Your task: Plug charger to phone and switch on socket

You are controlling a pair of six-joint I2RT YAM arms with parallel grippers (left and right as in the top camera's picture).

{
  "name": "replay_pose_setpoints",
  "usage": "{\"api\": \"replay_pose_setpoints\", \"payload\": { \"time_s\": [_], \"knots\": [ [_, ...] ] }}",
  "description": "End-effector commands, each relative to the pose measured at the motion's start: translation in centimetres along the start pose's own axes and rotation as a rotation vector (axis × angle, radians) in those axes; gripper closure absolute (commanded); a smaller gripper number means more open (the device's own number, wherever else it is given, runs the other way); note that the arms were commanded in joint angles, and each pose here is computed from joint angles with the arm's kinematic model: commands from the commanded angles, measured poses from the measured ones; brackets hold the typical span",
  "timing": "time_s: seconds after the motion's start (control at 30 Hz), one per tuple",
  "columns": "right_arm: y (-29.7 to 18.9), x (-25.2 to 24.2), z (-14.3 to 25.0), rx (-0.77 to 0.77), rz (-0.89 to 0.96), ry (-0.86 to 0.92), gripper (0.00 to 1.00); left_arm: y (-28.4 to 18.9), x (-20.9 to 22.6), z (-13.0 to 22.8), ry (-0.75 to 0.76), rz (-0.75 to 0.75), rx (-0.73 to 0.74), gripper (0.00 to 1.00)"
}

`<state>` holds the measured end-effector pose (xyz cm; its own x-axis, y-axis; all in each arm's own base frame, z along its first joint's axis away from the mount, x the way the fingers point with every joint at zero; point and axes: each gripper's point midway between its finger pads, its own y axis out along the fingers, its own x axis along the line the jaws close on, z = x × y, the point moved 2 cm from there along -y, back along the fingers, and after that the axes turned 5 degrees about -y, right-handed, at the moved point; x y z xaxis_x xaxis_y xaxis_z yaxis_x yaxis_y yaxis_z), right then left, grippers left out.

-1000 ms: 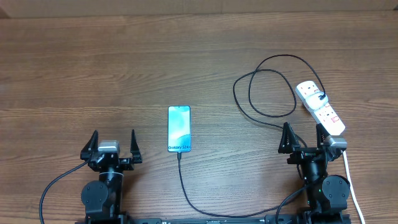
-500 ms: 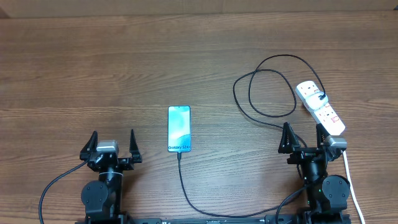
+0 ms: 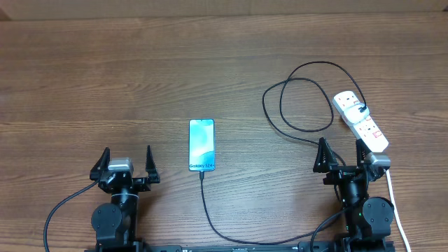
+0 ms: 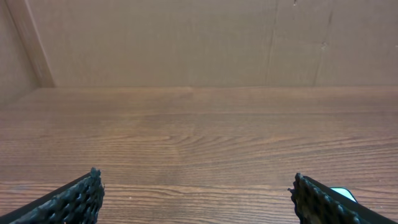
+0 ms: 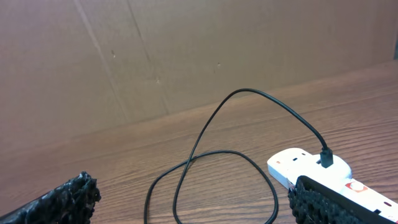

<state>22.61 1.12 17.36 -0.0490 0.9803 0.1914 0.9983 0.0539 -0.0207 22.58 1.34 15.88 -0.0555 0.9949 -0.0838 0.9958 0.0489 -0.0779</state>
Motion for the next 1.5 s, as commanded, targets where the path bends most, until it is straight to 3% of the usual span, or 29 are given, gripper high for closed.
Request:
{"api": "replay_pose_setpoints", "payload": {
  "time_s": [0.0, 0.4, 0.5, 0.73, 1.47],
  "knots": [
    [0.02, -0.02, 0.29, 0.001, -0.001, 0.007, 0.00, 0.00, -0.03, 0.10, -0.009, 0.006, -0.003, 0.00],
    [0.00, -0.84, 0.20, -0.003, 0.034, -0.009, 0.00, 0.00, -0.03, 0.10, -0.009, 0.006, -0.003, 0.00],
    [0.01, -0.51, 0.27, 0.002, 0.010, -0.150, 0.00, 0.00, -0.02, 0.10, -0.009, 0.005, -0.003, 0.00],
    [0.01, -0.54, 0.27, 0.003, 0.011, -0.296, 0.00, 0.00, -0.02, 0.10, -0.009, 0.005, -0.003, 0.00],
    [0.01, -0.70, 0.22, 0.002, 0.022, -0.289, 0.00, 0.00, -0.03, 0.10, -0.009, 0.006, -0.003, 0.00]
  ]
}}
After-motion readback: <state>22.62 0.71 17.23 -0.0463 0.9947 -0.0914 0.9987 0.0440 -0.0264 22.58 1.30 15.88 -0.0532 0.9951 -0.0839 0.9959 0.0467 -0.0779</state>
